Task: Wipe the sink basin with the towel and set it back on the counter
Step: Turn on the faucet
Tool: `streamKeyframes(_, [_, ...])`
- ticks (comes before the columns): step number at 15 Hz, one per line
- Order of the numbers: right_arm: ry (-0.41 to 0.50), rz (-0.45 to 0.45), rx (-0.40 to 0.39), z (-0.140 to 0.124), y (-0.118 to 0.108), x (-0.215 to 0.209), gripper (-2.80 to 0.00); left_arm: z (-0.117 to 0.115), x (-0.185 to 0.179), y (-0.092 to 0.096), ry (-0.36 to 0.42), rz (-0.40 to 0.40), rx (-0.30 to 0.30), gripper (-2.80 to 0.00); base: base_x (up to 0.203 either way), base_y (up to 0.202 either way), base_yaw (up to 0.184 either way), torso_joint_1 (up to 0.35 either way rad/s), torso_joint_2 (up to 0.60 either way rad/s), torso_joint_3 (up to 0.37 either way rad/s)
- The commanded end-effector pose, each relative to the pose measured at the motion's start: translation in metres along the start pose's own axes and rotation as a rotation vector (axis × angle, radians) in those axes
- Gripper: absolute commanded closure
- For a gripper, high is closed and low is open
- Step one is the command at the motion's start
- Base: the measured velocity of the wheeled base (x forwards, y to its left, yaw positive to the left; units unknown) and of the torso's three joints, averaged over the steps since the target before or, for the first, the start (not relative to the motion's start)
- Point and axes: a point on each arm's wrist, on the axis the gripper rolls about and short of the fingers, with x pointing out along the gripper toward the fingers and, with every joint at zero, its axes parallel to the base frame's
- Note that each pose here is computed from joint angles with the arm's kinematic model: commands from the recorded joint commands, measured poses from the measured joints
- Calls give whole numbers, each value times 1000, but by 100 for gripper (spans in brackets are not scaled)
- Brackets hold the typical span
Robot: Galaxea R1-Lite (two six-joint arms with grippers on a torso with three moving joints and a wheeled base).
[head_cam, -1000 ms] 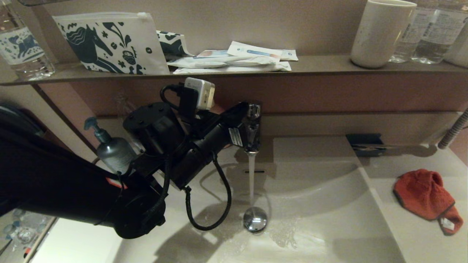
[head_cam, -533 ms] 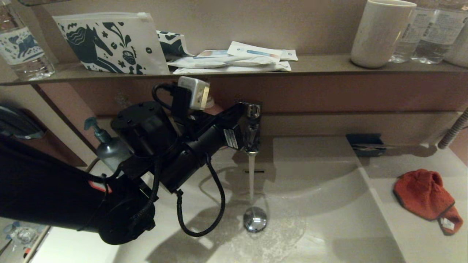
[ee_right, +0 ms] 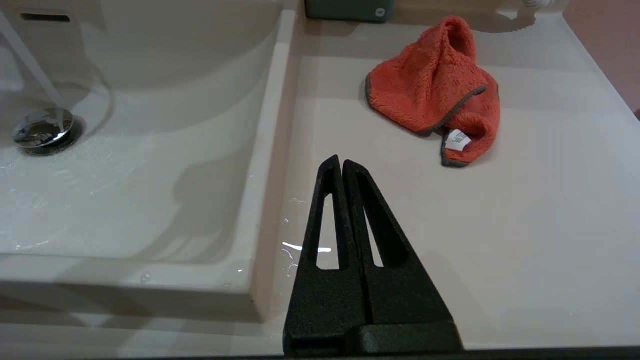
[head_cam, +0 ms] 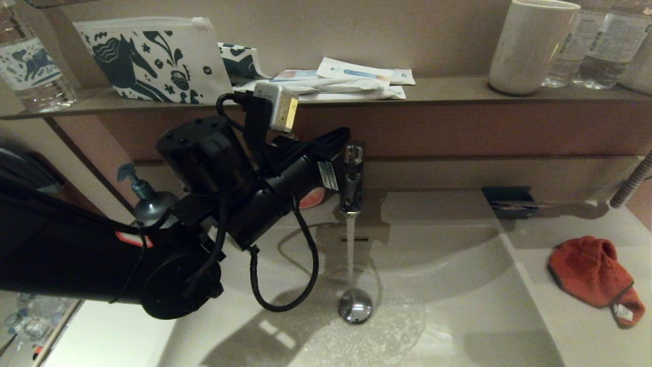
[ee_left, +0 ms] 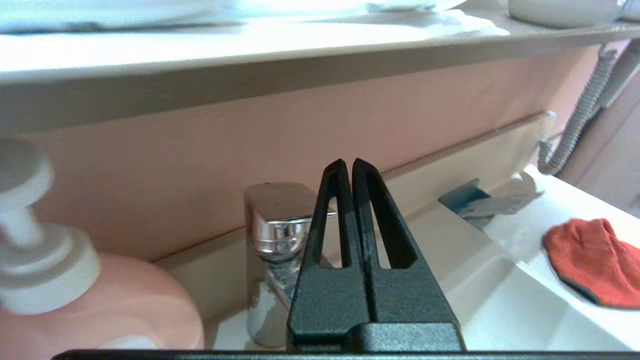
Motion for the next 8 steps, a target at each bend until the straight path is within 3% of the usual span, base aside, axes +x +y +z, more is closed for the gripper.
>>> streamKeyframes(1, [-1,0,0,0,0,0,0,-1,5,0,2,-1,0,0,0,0,0,0,0,0])
streamKeyframes(8, [0,1,0,0,0,0,0,-25,11,1,74,-29,10,0,0,0,0,0,0,0])
